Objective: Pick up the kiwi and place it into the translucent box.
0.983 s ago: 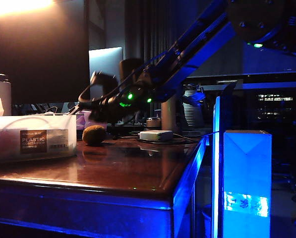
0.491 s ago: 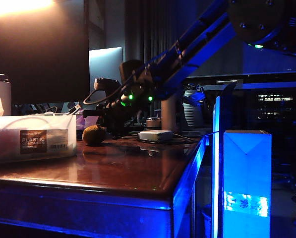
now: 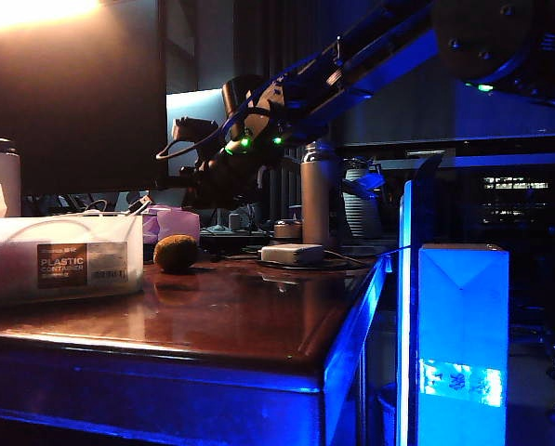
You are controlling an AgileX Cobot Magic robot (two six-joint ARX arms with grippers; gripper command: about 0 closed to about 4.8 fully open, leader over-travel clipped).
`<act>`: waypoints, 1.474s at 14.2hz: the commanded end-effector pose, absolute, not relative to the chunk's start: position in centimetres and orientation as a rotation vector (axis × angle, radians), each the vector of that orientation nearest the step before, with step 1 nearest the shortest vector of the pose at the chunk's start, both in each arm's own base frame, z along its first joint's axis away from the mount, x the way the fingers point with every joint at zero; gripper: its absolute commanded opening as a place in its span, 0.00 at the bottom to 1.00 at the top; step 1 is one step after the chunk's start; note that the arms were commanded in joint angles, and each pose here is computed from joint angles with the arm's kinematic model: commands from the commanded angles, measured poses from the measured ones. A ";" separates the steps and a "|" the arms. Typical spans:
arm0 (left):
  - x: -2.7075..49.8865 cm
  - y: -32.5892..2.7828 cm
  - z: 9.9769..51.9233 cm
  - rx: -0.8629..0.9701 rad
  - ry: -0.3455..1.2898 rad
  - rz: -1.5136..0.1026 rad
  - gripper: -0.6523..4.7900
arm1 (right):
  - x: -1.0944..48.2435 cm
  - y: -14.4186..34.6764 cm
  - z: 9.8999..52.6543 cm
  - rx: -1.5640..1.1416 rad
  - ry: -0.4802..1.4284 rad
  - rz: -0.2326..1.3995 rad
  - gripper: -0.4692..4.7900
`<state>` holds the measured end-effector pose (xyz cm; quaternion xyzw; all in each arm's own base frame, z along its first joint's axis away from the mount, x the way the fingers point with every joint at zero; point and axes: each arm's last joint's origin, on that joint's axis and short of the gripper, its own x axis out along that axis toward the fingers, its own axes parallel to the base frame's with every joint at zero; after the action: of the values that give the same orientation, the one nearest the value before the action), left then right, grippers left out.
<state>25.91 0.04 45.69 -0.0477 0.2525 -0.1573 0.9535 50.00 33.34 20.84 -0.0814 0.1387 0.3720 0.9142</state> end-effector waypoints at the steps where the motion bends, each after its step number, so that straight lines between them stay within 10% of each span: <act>1: 25.7 0.0 45.9 -0.092 0.507 -0.326 0.11 | 50.2 33.3 21.5 -0.162 0.227 0.765 0.09; 21: 25.7 0.0 45.8 -0.093 0.513 -0.325 0.11 | 49.3 33.0 18.5 -0.375 0.441 0.786 0.09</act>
<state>25.85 0.03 45.56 -0.0492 0.2597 -0.1570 0.9516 49.54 33.01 16.94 -0.1753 0.2265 0.3797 0.8796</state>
